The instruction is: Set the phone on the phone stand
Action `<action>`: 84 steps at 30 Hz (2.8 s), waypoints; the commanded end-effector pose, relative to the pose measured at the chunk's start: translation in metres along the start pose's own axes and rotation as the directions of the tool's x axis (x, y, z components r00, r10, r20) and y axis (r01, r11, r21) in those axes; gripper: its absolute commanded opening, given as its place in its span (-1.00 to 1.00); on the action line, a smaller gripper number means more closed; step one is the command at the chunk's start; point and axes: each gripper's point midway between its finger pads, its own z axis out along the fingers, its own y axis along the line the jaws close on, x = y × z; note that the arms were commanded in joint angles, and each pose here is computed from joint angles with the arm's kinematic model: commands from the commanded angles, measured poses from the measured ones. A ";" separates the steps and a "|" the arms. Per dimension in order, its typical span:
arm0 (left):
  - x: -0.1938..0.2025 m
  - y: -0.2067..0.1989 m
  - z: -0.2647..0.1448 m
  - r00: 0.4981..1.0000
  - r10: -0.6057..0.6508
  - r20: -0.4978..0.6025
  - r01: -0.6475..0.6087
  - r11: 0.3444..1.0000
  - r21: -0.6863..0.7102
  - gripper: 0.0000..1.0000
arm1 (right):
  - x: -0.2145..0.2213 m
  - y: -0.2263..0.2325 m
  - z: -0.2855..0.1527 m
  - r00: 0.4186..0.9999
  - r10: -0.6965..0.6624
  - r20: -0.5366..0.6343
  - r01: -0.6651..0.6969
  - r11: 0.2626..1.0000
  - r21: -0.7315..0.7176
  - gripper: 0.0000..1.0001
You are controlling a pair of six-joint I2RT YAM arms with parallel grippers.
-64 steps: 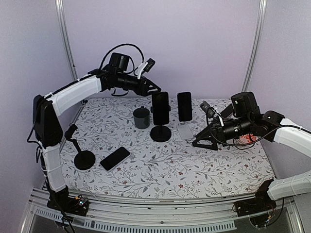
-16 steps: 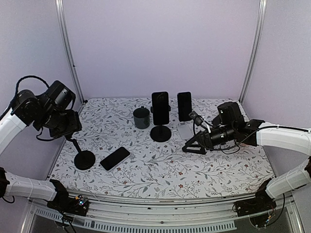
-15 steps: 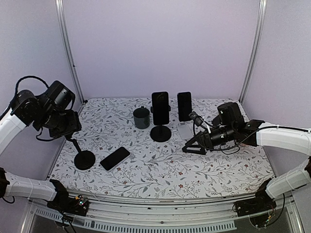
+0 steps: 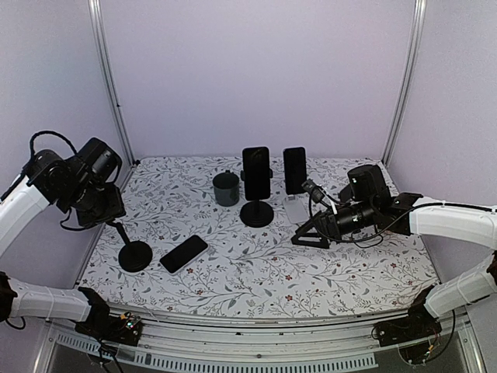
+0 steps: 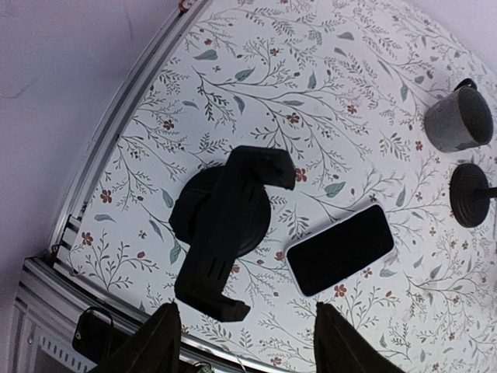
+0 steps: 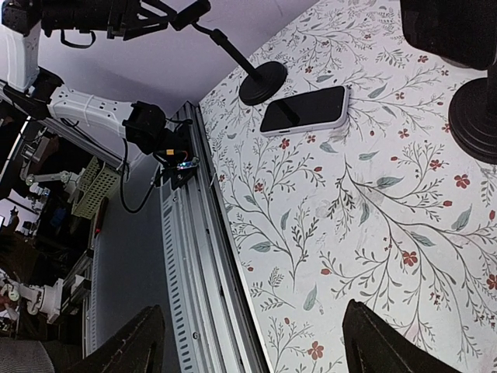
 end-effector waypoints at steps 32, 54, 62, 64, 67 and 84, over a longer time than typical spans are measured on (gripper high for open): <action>-0.053 -0.021 0.005 0.991 0.021 0.132 -0.033 0.995 0.092 -1.00 | -0.005 0.001 0.004 1.000 -0.008 0.000 0.008 1.000 -0.025 0.62; -0.021 -0.185 -0.066 0.846 0.438 0.306 -0.523 0.564 0.639 -1.00 | -0.025 0.018 -0.027 0.999 -0.053 0.009 0.053 0.998 0.040 0.63; 0.024 -0.230 -0.100 0.724 0.536 0.434 -0.626 0.245 0.740 -1.00 | -0.043 0.037 -0.050 0.996 -0.075 0.045 0.072 0.996 0.051 0.64; 0.035 -0.240 -0.107 0.688 0.554 0.468 -0.637 0.153 0.756 -1.00 | -0.043 0.040 -0.052 0.996 -0.073 0.044 0.070 0.996 0.048 0.65; 0.042 -0.254 -0.113 0.636 0.563 0.528 -0.674 0.071 0.735 -1.00 | -0.047 0.046 -0.058 0.995 -0.077 0.055 0.074 0.996 0.056 0.65; 0.054 -0.324 -0.120 0.476 0.552 0.685 -0.754 -0.144 0.640 -1.00 | -0.050 0.059 -0.073 0.986 -0.140 0.087 0.133 0.988 0.079 0.61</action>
